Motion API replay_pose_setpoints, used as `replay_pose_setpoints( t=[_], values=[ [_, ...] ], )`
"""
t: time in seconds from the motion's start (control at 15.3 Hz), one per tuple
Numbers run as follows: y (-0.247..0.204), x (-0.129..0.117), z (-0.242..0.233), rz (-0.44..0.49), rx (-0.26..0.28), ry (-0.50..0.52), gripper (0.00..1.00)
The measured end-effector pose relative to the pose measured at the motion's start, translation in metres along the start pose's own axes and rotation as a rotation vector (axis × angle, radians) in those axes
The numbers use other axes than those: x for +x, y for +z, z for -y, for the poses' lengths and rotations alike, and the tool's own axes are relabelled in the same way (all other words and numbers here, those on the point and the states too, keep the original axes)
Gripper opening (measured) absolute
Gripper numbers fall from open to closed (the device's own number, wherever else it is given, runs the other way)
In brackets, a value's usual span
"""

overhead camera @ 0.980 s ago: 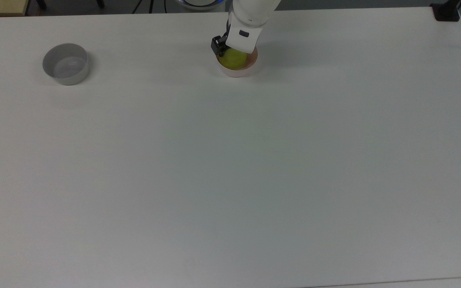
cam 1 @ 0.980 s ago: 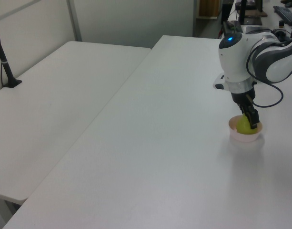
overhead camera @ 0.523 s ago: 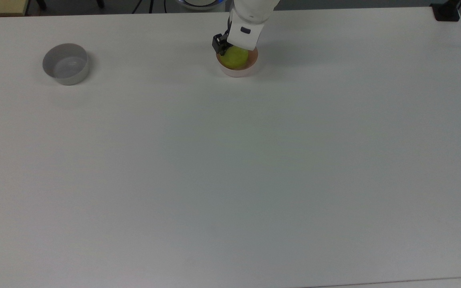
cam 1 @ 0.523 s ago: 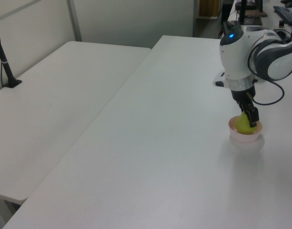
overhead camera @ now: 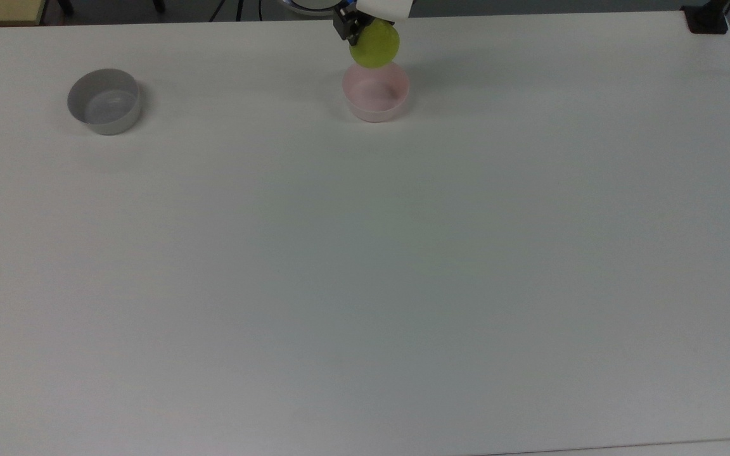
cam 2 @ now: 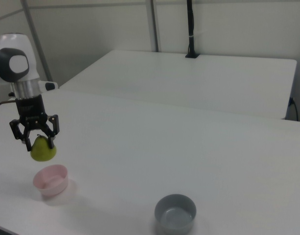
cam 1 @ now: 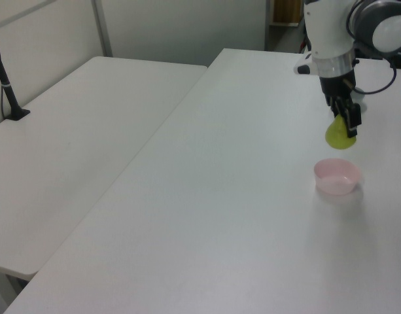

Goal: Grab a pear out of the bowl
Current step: 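Lift the pear out of the pink bowl and carry it sideways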

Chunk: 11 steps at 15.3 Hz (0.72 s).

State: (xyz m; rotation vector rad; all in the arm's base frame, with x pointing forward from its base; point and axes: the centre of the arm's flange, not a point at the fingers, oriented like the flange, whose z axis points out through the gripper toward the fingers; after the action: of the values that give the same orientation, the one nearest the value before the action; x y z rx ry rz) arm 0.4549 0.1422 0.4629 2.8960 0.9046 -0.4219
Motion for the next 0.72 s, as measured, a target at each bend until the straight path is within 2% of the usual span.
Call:
replay_pose_setpoints(
  t=[0.2, 0.39, 0.72],
  values=[
    [-0.021, -0.012, -0.046, -0.041, 0.014, 0.085, 0.7],
    [-0.017, -0.018, -0.102, -0.039, 0.036, 0.176, 0.7],
    [-0.01, -0.031, -0.191, -0.042, 0.06, 0.259, 0.7]
  ],
)
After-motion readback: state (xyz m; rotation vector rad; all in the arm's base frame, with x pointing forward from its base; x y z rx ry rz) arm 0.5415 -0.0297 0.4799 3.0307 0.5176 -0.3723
